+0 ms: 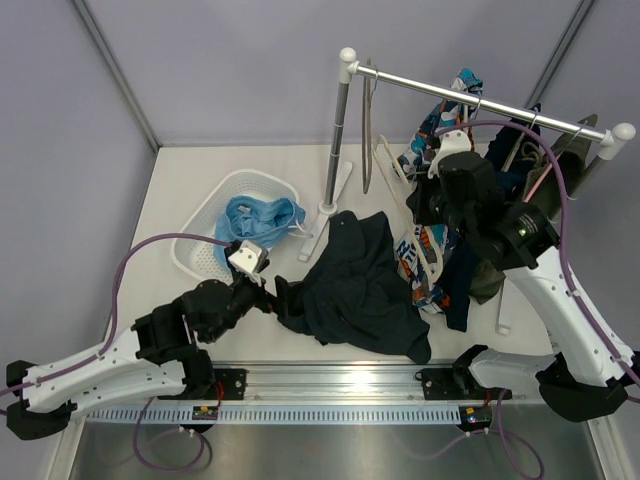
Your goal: Remove the shorts from the hanger
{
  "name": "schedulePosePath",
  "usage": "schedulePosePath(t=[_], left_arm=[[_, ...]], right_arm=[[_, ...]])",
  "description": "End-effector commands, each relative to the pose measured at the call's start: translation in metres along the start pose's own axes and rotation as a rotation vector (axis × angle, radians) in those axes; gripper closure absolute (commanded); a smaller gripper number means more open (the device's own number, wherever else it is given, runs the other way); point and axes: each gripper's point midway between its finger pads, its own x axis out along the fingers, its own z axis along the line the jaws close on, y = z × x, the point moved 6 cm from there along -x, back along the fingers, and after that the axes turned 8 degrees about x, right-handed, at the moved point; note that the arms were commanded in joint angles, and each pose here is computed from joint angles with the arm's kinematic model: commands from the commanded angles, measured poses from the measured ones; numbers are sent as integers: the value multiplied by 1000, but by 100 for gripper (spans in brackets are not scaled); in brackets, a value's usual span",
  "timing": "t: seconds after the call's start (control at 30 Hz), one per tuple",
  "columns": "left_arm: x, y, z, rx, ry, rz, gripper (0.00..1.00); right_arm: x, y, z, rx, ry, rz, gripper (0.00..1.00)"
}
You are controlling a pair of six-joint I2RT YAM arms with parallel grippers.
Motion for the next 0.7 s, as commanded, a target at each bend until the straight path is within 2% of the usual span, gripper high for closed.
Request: schedulePosePath(t=[0.0,0.67], left_arm=[[-6,-17,2,-68,-10,-68,1],[-5,-11,-3,-94,24,-58,1]], right_arm=[[6,-35,7,40,10,-137,100],[47,-137,16,32,48,-392,100]])
